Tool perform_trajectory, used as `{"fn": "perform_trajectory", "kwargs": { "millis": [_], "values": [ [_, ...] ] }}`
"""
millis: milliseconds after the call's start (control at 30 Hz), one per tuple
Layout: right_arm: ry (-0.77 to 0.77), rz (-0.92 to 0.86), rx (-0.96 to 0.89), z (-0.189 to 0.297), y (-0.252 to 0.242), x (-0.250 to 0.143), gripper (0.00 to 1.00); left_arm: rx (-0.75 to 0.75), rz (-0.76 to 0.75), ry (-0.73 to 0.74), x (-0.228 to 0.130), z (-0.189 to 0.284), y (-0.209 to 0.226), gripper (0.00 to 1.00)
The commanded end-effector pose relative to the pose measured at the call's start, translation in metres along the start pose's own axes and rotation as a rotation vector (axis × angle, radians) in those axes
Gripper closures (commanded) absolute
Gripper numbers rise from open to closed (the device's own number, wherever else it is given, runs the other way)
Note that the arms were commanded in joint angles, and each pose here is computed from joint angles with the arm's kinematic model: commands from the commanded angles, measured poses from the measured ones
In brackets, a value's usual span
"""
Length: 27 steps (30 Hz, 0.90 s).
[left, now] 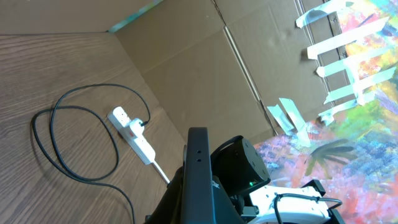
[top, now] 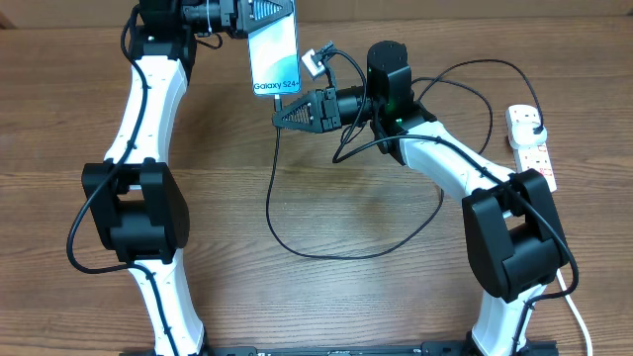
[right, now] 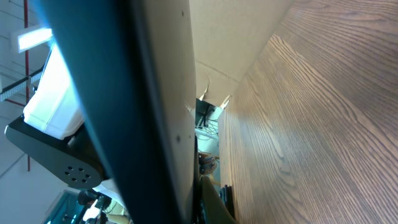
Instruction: Plug charger to phone and switch on socket
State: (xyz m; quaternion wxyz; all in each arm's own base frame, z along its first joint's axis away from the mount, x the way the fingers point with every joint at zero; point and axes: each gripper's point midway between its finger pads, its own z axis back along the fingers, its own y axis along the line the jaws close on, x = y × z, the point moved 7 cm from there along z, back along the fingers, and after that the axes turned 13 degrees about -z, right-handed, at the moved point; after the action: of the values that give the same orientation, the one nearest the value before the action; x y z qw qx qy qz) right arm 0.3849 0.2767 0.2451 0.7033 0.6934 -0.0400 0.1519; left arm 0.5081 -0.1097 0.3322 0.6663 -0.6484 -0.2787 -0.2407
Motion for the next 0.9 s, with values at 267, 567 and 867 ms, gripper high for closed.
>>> {"fn": "perform_trajectory", "kwargs": {
  "millis": [267, 567, 867],
  "values": [
    [-0.083, 0.034, -0.025, 0.001, 0.003, 0.013, 0.96, -0.043, -0.018, 0.04, -0.001, -0.003, -0.01, 0.96],
    [-0.085, 0.052, -0.019, 0.001, 0.005, 0.014, 0.96, -0.058, -0.037, 0.055, -0.002, -0.003, -0.011, 0.96],
    [-0.097, 0.097, 0.016, 0.002, 0.017, 0.017, 0.96, -0.06, -0.022, 0.057, -0.004, -0.003, -0.01, 0.96]
  ]
}}
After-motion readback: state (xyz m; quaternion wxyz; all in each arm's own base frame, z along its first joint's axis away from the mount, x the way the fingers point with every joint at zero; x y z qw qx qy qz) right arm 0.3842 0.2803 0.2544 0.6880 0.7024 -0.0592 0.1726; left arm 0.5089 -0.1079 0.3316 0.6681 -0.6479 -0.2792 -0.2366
